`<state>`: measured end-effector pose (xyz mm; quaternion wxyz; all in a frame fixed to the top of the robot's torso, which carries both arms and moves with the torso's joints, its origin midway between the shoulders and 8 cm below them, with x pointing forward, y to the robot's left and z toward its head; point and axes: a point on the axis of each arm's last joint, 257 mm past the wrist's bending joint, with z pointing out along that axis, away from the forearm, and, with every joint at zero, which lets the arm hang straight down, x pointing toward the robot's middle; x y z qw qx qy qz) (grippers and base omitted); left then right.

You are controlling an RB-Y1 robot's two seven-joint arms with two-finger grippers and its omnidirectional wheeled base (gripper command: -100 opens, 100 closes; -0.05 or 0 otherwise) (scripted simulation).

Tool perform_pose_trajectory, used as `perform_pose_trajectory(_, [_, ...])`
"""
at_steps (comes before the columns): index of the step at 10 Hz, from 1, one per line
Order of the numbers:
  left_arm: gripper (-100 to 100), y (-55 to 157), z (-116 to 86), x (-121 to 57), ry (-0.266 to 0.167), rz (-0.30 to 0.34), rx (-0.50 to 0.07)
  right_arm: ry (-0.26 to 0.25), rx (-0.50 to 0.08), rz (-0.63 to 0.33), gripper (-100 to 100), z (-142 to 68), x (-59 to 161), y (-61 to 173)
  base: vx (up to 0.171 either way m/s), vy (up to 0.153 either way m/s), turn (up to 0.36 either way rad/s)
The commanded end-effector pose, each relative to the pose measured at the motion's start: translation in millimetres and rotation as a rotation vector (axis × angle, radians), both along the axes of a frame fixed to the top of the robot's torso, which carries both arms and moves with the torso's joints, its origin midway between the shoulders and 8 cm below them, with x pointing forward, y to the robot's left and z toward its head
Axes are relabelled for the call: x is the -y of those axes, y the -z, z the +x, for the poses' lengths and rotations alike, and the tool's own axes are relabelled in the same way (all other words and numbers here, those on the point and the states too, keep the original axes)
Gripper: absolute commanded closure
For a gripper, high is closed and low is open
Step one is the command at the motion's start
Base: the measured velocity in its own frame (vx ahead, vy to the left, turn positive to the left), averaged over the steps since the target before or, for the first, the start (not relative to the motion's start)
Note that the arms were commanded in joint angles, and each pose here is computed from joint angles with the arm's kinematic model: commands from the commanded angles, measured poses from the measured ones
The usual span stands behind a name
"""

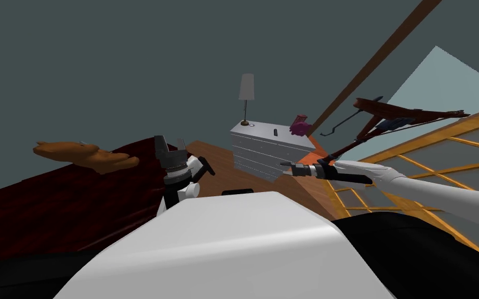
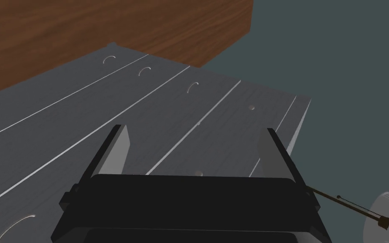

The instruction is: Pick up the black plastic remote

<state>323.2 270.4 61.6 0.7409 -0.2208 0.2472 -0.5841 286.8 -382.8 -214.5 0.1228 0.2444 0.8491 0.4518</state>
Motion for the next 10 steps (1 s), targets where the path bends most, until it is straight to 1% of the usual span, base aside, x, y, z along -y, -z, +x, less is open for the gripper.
perform_pose_trajectory(1, [0,0,0,0.0,0.0,0.0,0.0,-0.001,-0.036,-0.039,-100,-2,13,-2,-0.002,0.029,0.09])
perform_pose_trajectory(2, [0,0,0,0.0,0.0,0.0,0.0,-0.004,-0.037,-0.045,-100,-1,14,-3,0.002,0.014,-0.023])
perform_pose_trajectory(3, [0,0,0,-0.1,0.0,0.0,0.0,0.023,-0.096,-0.075,-100,-7,33,0,0.004,0.03,0.152])
perform_pose_trajectory(5, [0,0,0,0.0,0.0,0.0,0.0,0.008,-0.101,-0.106,-100,-6,37,-5,0.008,0.018,0.048])
perform_pose_trajectory(6, [0,0,0,-0.1,0.0,0.0,0.0,0.037,-0.158,-0.139,-100,-11,55,-4,0.012,0.018,0.188])
perform_pose_trajectory(7, [0,0,0,0.0,0.0,0.0,0.0,0.024,-0.162,-0.166,-100,-9,59,-8,0.016,0.015,0.098])
perform_pose_trajectory(8, [0,0,0,-0.1,0.0,0.0,0.0,0.05,-0.209,-0.2,-100,-15,76,-8,0.035,0.021,0.124])
perform_pose_trajectory(9, [0,0,0,0.0,0.0,0.0,0.0,0.044,-0.218,-0.225,-100,-13,80,-13,0.031,0.013,0.097])
perform_pose_trajectory(10, [0,0,0,-0.1,0.0,0.0,0.0,0.044,-0.218,-0.225,-100,-13,80,-13,0.013,0.004,0.009])
